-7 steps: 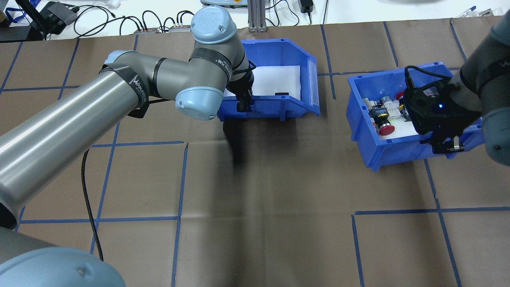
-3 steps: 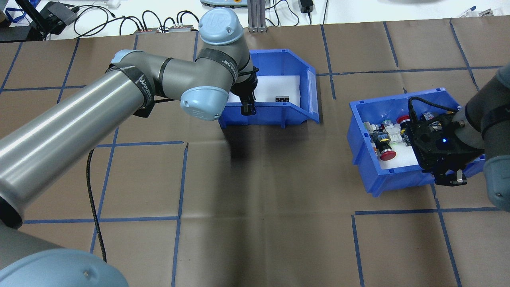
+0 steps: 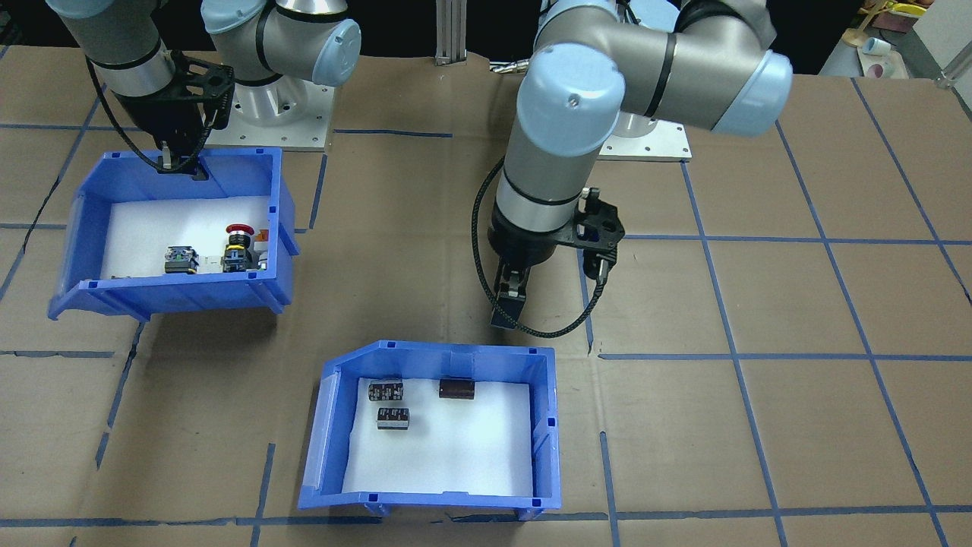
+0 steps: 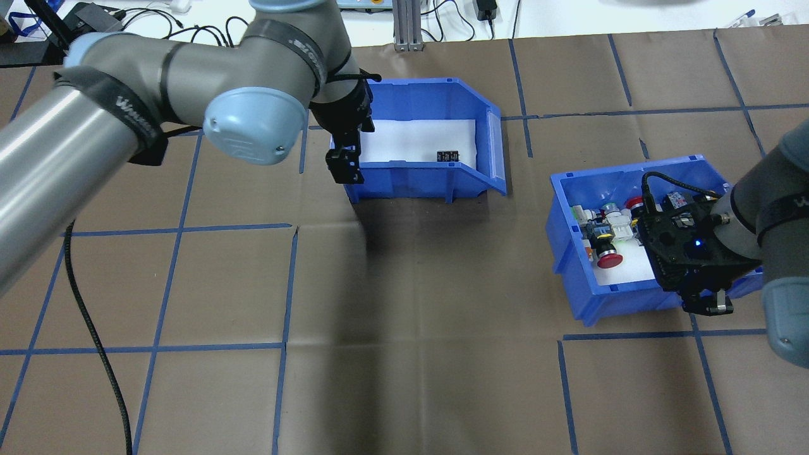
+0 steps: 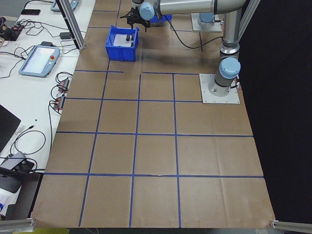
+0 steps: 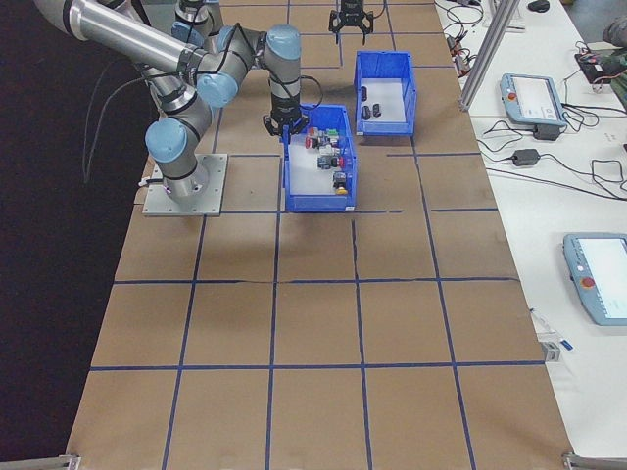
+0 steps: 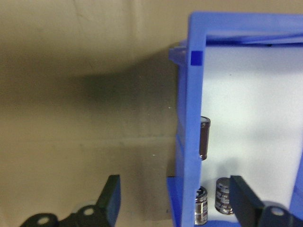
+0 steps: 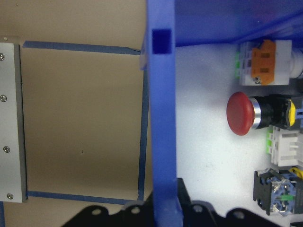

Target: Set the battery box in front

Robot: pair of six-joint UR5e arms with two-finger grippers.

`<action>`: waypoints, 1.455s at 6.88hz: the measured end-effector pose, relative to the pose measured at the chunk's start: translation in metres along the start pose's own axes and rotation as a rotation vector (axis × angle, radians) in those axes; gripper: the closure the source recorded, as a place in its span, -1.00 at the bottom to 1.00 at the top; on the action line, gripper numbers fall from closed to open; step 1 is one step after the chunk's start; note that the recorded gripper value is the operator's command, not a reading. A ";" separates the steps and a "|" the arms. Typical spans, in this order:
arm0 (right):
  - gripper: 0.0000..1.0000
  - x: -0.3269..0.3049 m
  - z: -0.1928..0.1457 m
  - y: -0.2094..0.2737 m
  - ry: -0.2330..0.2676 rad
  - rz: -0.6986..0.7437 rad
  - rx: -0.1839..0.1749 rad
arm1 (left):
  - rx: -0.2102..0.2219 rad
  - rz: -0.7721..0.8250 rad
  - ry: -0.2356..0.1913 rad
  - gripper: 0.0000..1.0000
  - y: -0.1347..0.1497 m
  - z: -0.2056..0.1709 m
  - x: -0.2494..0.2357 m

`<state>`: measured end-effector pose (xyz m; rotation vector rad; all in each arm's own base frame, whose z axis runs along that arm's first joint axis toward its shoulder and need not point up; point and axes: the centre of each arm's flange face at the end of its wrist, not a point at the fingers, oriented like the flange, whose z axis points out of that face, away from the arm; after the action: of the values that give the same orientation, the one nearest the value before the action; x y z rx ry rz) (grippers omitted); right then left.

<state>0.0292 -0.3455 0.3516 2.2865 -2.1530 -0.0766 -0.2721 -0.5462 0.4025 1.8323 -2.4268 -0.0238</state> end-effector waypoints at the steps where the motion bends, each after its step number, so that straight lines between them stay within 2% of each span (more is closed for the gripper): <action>1: 0.90 -0.014 0.006 -0.014 0.007 0.011 0.004 | 0.021 0.221 0.027 -0.98 -0.014 -0.032 -0.013; 2: 0.90 -0.025 0.010 -0.031 0.018 0.024 0.015 | 0.074 0.469 0.036 -0.98 -0.022 -0.060 -0.029; 3: 0.90 -0.032 0.012 -0.053 0.024 0.037 0.024 | 0.139 0.729 0.002 -0.98 -0.028 -0.084 -0.046; 4: 0.90 -0.038 0.013 -0.079 0.029 0.048 0.027 | 0.181 0.983 -0.048 -0.98 -0.034 -0.102 -0.060; 5: 0.89 -0.043 0.013 -0.100 0.039 0.058 0.028 | 0.189 1.198 -0.085 -0.98 -0.038 -0.109 -0.068; 6: 0.89 -0.044 0.015 -0.120 0.051 0.066 0.029 | 0.178 1.347 -0.107 -0.98 -0.039 -0.110 -0.071; 7: 0.89 -0.041 0.019 -0.141 0.067 0.070 0.032 | 0.157 1.417 -0.108 -0.98 -0.039 -0.110 -0.073; 9: 0.89 -0.033 0.030 -0.197 0.102 0.062 0.040 | 0.084 1.447 -0.052 -0.98 -0.034 -0.108 -0.072; 10: 0.89 -0.027 0.031 -0.228 0.103 0.060 0.039 | 0.067 1.448 -0.038 -0.98 -0.033 -0.107 -0.073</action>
<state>0.2536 -0.3042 0.3145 2.1914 -2.1878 0.0828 -0.2110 -0.4804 0.5013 -0.2371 -3.1084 0.1293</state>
